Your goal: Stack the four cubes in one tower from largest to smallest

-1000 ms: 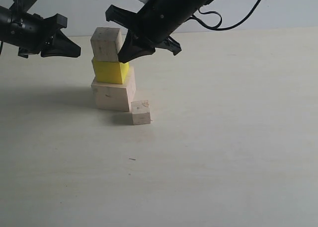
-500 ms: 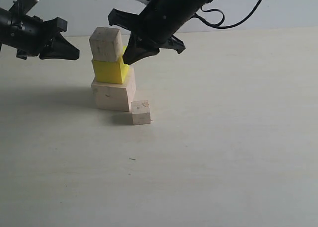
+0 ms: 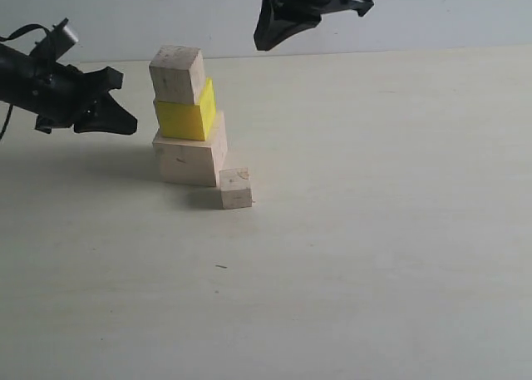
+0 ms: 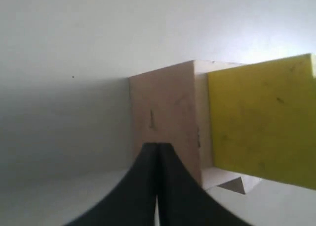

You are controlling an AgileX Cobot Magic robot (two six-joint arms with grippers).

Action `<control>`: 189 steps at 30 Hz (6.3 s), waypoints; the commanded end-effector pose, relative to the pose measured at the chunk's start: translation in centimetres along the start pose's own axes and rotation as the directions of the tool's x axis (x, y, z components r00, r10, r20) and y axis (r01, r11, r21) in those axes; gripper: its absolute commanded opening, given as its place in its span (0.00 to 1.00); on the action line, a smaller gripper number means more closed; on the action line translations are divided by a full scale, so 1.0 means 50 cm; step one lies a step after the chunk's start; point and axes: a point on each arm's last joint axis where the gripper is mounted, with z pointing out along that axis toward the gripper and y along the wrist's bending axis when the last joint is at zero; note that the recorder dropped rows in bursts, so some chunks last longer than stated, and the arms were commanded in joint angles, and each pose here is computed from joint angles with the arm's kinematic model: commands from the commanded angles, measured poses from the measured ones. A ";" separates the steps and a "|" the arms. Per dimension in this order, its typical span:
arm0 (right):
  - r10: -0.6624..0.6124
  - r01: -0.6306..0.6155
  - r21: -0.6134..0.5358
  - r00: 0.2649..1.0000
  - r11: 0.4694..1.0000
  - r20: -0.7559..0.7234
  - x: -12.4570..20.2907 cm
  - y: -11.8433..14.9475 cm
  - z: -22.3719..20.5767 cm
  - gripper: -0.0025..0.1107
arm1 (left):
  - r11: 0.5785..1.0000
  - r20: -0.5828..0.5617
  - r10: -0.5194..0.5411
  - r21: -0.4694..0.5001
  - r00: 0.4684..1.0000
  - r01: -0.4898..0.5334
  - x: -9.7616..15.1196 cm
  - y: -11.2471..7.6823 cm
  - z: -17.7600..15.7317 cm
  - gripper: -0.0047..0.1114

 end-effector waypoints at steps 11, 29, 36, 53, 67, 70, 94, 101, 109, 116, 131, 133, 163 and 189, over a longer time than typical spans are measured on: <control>-0.014 -0.008 0.161 0.990 0.987 0.139 0.024 0.015 -0.175 0.02 | 0.999 -0.051 0.041 0.019 0.998 -0.040 0.016 -0.033 0.058 0.04; -0.009 -0.019 0.172 0.987 0.985 0.160 0.040 0.024 -0.224 0.02 | 0.998 -0.065 0.046 0.055 0.997 -0.042 0.021 -0.051 0.067 0.04; -0.006 -0.020 0.176 0.990 0.984 0.142 0.043 0.023 -0.223 0.02 | 0.997 -0.043 0.062 0.047 0.997 -0.060 0.017 -0.051 0.068 0.04; 0.001 -0.023 0.164 0.991 0.986 0.133 0.045 0.025 -0.223 0.02 | 0.998 0.039 0.064 0.025 0.997 -0.065 0.002 -0.048 0.068 0.04; 0.001 -0.023 0.164 0.991 0.986 0.133 0.045 0.025 -0.223 0.02 | 0.997 0.039 0.058 0.045 0.998 -0.060 0.005 -0.038 0.085 0.04; 0.001 -0.023 0.164 0.991 0.986 0.133 0.045 0.025 -0.223 0.02 | 0.997 0.039 0.061 0.045 0.997 -0.063 0.005 -0.038 0.085 0.04; 0.004 -0.026 0.164 0.991 0.986 0.136 0.045 0.025 -0.223 0.02 | 0.992 0.009 0.099 0.073 0.995 -0.099 0.015 -0.068 0.104 0.04; 0.004 -0.026 0.164 0.991 0.986 0.132 0.046 0.025 -0.223 0.02 | 0.992 0.017 0.107 0.064 0.994 -0.107 0.017 -0.081 0.114 0.04; 0.004 -0.026 0.165 0.991 0.986 0.130 0.046 0.025 -0.223 0.02 | 0.992 0.014 0.103 0.075 0.995 -0.103 0.017 -0.083 0.114 0.04; 0.004 -0.026 0.165 0.991 0.986 0.130 0.046 0.025 -0.223 0.02 | 0.988 0.006 0.125 0.090 0.992 -0.125 0.021 -0.092 0.119 0.04; 0.003 -0.026 0.163 0.990 0.986 0.139 0.044 0.025 -0.223 0.02 | 0.986 -0.002 0.135 0.103 0.991 -0.134 0.024 -0.102 0.124 0.04; 0.003 -0.026 0.163 0.990 0.986 0.139 0.044 0.025 -0.223 0.02 | 0.986 -0.003 0.135 0.104 0.991 -0.134 0.025 -0.102 0.124 0.04; 0.004 -0.026 0.165 0.991 0.986 0.131 0.046 0.025 -0.223 0.02 | 0.982 -0.012 0.164 0.102 0.986 -0.162 0.033 -0.127 0.142 0.04; -0.041 -0.066 0.309 0.945 0.949 0.326 0.091 0.008 -0.325 0.02 | 0.990 0.169 0.141 -0.046 0.975 -0.135 0.067 -0.156 0.011 0.04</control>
